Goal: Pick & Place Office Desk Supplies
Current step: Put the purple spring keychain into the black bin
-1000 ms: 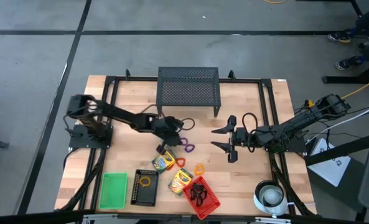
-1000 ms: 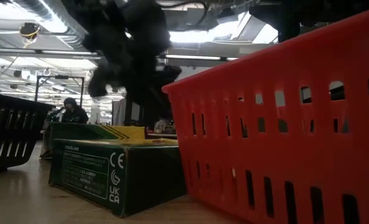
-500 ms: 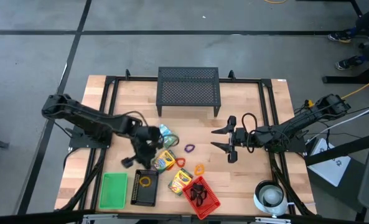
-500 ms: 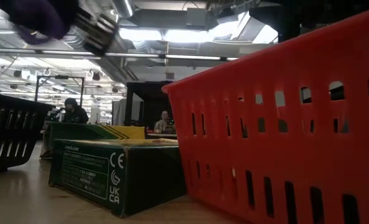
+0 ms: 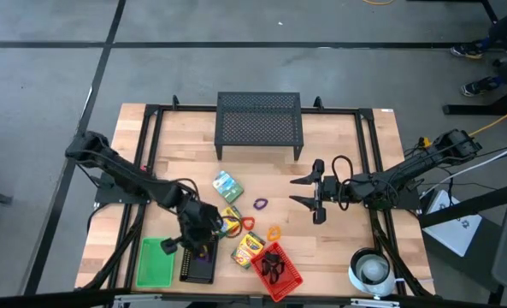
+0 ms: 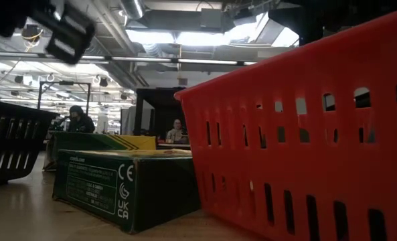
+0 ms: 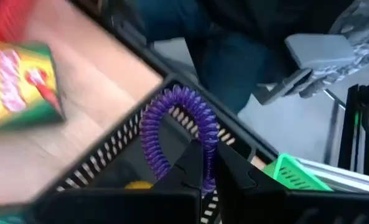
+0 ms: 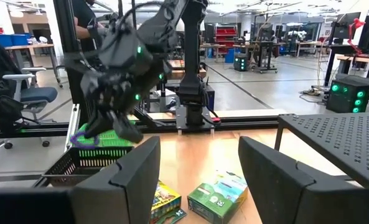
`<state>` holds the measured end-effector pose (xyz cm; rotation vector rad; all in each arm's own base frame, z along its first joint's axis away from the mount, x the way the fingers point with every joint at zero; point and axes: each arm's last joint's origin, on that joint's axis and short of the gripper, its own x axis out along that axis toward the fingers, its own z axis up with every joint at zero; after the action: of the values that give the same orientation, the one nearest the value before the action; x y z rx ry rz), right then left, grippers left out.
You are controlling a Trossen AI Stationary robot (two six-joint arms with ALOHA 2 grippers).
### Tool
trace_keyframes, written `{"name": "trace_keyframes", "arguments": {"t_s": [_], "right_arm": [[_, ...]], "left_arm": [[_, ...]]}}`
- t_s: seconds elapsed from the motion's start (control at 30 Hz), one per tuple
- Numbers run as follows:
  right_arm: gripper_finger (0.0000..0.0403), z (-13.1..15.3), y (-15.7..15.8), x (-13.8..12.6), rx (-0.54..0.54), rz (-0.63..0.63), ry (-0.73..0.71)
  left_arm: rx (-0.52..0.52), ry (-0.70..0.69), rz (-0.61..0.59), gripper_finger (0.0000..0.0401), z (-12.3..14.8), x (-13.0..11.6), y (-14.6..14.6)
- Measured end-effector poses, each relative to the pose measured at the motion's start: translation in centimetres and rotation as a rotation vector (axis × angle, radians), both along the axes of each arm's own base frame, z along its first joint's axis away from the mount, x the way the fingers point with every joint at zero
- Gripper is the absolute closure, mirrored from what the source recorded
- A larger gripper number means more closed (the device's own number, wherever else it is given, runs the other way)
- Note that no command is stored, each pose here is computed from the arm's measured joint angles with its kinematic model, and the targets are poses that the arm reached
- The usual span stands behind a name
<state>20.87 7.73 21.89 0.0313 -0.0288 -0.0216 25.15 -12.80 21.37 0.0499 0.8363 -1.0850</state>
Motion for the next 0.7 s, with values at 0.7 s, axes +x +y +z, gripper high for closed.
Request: {"name": "trace_keyframes", "arguments": {"t_s": [0.7], "right_arm": [[0.0184, -0.1, 0.0, 0.0, 0.013, 0.005, 0.006]], "left_arm": [[0.031, 0.223, 0.069, 0.0354, -4.1, 1.3, -0.7]]}}
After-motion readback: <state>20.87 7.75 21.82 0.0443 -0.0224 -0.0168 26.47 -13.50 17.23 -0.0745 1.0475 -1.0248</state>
